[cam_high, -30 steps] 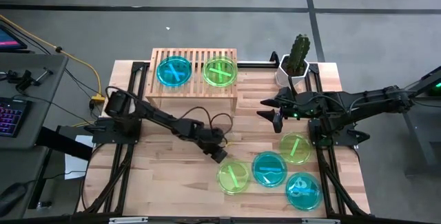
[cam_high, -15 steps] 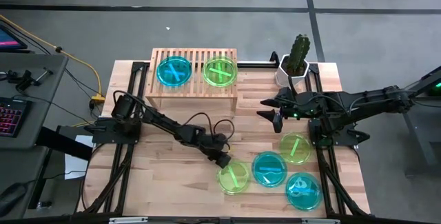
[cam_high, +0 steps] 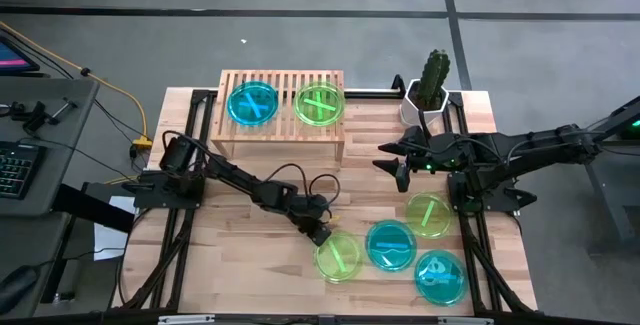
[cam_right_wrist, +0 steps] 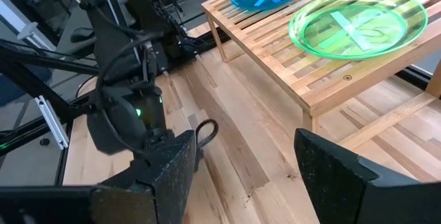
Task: Place and stack plates onto a shelf
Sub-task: Stack the green plate on top of the green plate on the shelf
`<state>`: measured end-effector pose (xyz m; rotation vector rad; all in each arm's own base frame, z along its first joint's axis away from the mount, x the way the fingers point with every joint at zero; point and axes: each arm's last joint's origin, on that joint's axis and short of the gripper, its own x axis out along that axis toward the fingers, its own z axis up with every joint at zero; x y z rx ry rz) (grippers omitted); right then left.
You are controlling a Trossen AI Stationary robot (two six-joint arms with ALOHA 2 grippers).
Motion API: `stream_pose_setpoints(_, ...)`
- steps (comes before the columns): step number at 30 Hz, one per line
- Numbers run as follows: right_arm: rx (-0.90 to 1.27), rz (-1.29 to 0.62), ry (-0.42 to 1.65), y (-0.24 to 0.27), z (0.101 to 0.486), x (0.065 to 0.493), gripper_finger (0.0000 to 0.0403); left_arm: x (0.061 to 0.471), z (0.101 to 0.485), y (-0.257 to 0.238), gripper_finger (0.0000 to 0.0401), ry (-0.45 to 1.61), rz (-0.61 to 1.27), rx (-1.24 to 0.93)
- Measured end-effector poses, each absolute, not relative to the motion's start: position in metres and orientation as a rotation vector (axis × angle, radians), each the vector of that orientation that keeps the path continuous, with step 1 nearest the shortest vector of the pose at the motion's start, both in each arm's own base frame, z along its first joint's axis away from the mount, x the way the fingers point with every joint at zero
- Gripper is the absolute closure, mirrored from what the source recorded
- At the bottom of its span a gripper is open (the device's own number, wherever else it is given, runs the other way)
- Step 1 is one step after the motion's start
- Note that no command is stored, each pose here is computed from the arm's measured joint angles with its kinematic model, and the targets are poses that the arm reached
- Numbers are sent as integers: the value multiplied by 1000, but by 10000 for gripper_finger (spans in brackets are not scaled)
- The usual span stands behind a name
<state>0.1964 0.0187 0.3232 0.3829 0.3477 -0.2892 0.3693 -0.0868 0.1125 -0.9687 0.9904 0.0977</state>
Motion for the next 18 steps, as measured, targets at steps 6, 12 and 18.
stream_pose_setpoints(6, 381, -289, 347, 19, 323, 196, 172, 363, 161, -66, 400, 903, 54, -894)
stream_pose_setpoints(12, 383, -290, 348, 19, 323, 196, 172, 331, 228, -48, 400, 797, 69, -814)
stream_pose_setpoints(18, 389, -291, 346, 19, 323, 196, 172, 294, 280, -32, 401, 670, 152, -778)
